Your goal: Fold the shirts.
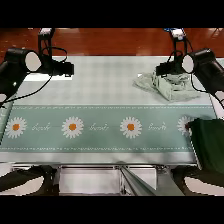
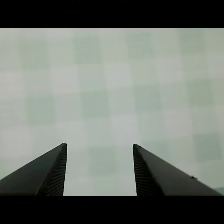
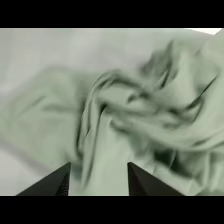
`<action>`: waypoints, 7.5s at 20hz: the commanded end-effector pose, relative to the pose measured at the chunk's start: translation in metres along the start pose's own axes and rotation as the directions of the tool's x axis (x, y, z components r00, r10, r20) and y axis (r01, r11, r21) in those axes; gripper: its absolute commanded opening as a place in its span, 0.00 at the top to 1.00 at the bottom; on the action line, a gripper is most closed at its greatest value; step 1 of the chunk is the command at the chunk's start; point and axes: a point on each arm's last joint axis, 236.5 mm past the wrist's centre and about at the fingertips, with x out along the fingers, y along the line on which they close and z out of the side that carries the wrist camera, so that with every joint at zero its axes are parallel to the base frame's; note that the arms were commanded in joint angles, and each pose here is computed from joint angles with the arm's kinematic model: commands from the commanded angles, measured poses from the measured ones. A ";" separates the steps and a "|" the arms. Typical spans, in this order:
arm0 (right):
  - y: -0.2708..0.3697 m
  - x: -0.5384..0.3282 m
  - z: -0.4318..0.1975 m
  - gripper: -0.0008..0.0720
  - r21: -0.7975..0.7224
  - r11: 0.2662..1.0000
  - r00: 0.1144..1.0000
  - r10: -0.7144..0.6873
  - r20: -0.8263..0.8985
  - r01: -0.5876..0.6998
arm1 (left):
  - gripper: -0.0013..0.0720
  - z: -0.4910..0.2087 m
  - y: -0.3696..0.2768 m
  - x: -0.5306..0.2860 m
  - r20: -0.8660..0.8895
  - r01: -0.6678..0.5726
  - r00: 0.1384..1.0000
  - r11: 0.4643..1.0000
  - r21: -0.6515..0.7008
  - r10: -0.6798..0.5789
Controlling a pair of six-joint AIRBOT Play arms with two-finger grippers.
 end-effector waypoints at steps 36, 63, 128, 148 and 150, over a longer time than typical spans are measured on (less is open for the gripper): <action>0.001 -0.325 0.211 0.96 -0.085 0.941 0.693 0.300 0.655 -0.327 | 0.29 -0.132 0.035 -0.141 0.048 0.088 0.996 0.939 -0.333 -0.076; 0.207 -0.122 -0.043 0.42 0.085 0.799 0.777 0.599 -0.195 -0.595 | 0.29 -0.205 0.016 -0.107 -0.163 0.123 0.972 0.956 -0.266 -0.171; -0.054 -0.496 0.007 0.95 0.036 0.976 0.827 0.161 0.538 -0.214 | 0.96 0.029 0.002 -0.474 0.725 -0.061 0.686 0.988 0.139 -0.059; 0.037 0.007 -0.092 0.95 0.459 0.832 0.868 0.447 -0.218 -0.313 | 0.96 -0.024 0.059 0.040 -0.081 0.312 0.924 0.861 -0.402 -0.373; 0.034 0.035 -0.079 0.95 0.516 0.797 0.855 0.474 -0.210 -0.314 | 0.96 -0.038 0.052 0.066 -0.134 0.310 0.909 0.855 -0.415 -0.395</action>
